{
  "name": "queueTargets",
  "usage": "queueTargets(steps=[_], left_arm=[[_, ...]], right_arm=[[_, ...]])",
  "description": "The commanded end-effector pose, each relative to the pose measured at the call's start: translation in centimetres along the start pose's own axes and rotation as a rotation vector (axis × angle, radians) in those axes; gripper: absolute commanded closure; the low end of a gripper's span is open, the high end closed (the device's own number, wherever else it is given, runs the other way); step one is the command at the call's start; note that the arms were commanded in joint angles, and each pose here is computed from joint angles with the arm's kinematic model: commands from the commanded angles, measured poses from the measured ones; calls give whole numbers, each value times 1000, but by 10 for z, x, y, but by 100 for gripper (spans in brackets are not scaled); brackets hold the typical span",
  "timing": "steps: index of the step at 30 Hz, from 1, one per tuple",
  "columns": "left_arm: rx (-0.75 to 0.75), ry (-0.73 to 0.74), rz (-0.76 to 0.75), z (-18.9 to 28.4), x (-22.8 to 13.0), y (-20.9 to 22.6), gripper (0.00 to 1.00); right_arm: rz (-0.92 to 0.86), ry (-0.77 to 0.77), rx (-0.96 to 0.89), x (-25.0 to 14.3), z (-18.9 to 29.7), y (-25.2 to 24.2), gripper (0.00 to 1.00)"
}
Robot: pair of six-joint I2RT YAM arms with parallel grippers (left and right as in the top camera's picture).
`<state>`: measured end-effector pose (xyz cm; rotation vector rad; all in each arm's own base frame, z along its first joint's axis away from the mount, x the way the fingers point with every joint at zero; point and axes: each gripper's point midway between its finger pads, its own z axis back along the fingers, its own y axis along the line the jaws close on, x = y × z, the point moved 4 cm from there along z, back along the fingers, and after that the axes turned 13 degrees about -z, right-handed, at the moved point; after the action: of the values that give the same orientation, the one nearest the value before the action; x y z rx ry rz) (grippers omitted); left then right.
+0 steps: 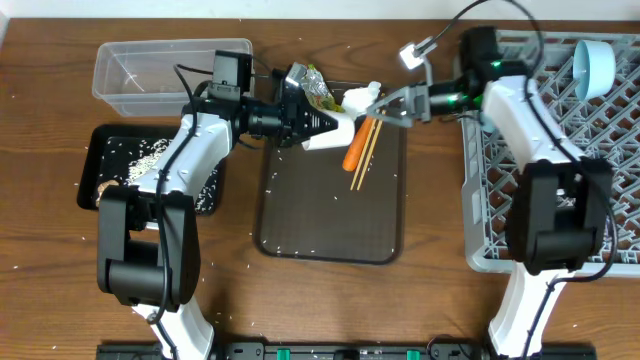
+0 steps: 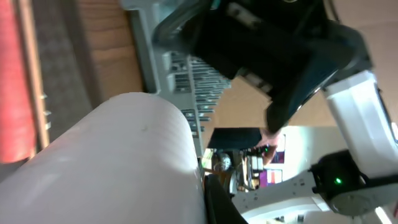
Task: Sort waste into correct bins and load items into the dishwasher rack
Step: 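Lift the pink cup and pass it to the right gripper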
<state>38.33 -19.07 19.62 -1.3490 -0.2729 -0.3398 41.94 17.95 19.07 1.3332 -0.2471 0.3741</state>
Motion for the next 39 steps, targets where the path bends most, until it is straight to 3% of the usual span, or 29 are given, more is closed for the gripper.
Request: queueTargets(steps=[1, 10, 28, 39], left_arm=[[-91, 13, -58, 3, -1, -18, 94], [-182, 20, -162, 4, 4, -32, 94], [-196, 5, -204, 6, 21, -43, 94], [-196, 6, -201, 6, 21, -43, 94]], right_arm=[[26, 24, 138, -5, -15, 18, 12], [55, 44, 149, -6, -26, 22, 27], [106, 54, 159, -5, -34, 26, 39], [125, 42, 161, 4, -35, 27, 40]])
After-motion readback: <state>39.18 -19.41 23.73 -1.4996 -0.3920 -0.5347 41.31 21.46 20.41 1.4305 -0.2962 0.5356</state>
